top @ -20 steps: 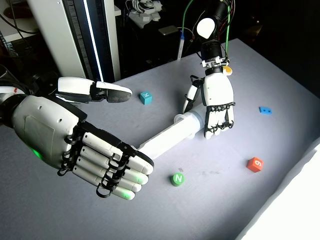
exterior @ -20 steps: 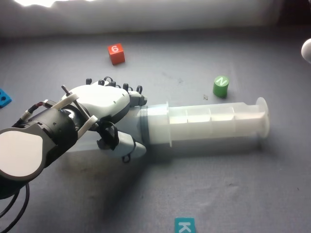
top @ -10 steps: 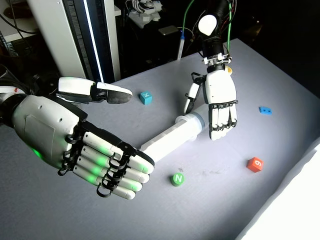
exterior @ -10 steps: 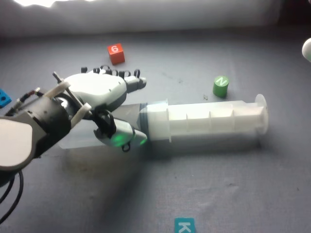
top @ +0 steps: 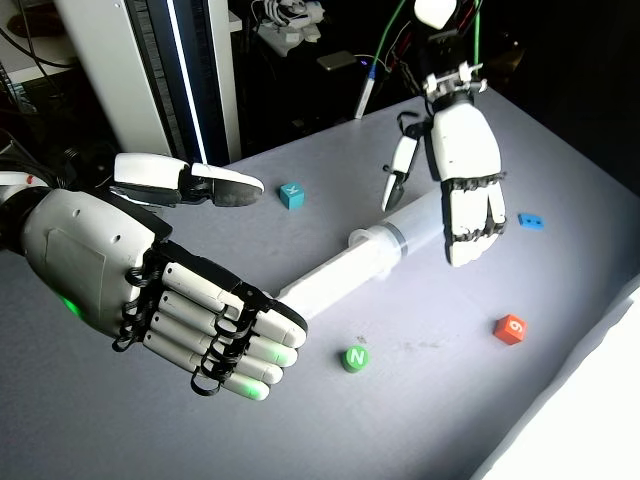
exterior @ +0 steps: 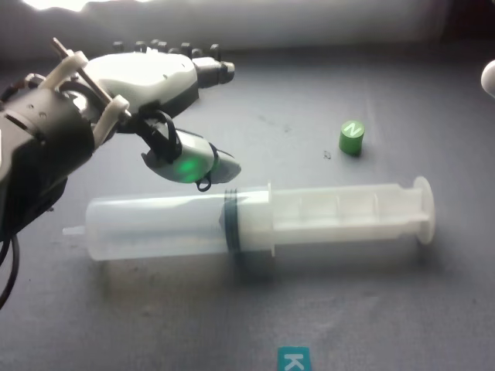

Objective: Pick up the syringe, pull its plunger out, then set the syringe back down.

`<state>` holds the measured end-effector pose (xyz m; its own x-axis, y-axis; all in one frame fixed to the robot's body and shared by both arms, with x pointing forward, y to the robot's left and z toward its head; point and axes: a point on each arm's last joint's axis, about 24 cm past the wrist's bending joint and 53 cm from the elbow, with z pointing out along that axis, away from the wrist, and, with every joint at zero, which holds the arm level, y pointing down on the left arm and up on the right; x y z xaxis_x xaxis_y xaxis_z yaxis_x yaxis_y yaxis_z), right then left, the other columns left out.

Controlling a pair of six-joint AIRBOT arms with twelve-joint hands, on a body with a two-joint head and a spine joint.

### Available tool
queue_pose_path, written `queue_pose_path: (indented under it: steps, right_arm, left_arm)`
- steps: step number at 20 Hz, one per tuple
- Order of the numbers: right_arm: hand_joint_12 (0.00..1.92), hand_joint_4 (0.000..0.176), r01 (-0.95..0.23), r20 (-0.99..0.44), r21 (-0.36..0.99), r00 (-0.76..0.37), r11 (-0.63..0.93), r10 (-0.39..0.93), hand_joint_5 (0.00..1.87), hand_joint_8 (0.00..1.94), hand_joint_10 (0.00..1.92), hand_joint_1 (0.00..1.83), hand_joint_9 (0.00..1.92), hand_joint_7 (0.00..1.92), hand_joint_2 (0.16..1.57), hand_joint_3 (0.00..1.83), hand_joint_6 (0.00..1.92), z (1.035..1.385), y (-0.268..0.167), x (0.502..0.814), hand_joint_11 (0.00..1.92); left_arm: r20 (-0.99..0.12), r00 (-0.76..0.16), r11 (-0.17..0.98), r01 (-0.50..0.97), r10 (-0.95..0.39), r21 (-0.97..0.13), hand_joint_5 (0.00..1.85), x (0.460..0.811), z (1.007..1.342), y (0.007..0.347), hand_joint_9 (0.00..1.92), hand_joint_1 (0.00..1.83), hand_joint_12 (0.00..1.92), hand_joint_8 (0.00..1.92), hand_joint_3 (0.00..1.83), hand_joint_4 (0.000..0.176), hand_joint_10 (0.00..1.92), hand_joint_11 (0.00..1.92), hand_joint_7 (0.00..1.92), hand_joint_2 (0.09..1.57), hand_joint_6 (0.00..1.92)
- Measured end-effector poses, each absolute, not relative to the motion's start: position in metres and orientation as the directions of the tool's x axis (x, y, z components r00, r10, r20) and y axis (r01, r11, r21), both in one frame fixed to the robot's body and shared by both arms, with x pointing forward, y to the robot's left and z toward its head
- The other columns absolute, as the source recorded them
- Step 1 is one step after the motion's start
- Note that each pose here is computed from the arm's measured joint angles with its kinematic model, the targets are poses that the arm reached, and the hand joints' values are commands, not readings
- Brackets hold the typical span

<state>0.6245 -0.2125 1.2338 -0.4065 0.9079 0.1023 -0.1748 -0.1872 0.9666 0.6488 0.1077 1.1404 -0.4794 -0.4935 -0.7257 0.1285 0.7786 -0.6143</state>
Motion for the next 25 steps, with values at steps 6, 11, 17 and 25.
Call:
queue_pose_path:
  steps: [6,11,17,25]
  right_arm:
    - [1.63,0.0,-0.174,0.102,0.967,-0.405,-0.186,0.909,0.4,0.8,0.97,0.44,0.3,0.32,1.03,0.0,0.15,1.233,-0.213,0.625,0.08]
    - [1.92,0.0,-0.175,0.099,0.967,-0.409,-0.184,0.907,0.36,1.94,1.92,0.34,0.35,0.26,1.07,0.0,1.91,1.234,-0.211,0.624,0.5]
    - [1.92,0.004,-0.182,0.096,0.966,-0.408,-0.184,0.908,1.52,1.94,1.92,0.58,1.73,1.68,1.37,0.05,1.92,1.235,-0.212,0.624,1.81]
    - [1.92,0.071,-0.188,0.094,0.965,-0.407,-0.184,0.909,1.46,1.94,1.92,0.91,1.72,1.64,1.47,0.01,1.92,1.236,-0.212,0.623,1.81]
  left_arm:
    - [-0.728,-0.456,0.756,0.163,-0.511,-0.633,0.44,0.654,1.17,0.1,0.38,0.53,1.79,1.45,0.0,0.0,1.6,0.29,0.39,1.04,1.14]
    - [-0.726,-0.439,0.737,0.187,-0.529,-0.65,0.8,0.656,1.188,0.096,0.9,0.33,1.92,1.92,0.0,0.0,1.92,0.98,0.89,1.1,1.92]
    - [-0.719,-0.437,0.724,0.194,-0.541,-0.662,1.59,0.657,1.198,0.101,1.75,1.11,1.92,1.92,0.03,0.164,1.92,1.75,1.7,1.21,1.92]
    - [-0.731,-0.429,0.731,0.203,-0.531,-0.651,1.59,0.658,1.202,0.105,1.69,1.23,1.92,1.92,0.03,0.176,1.92,1.7,1.64,1.27,1.92]
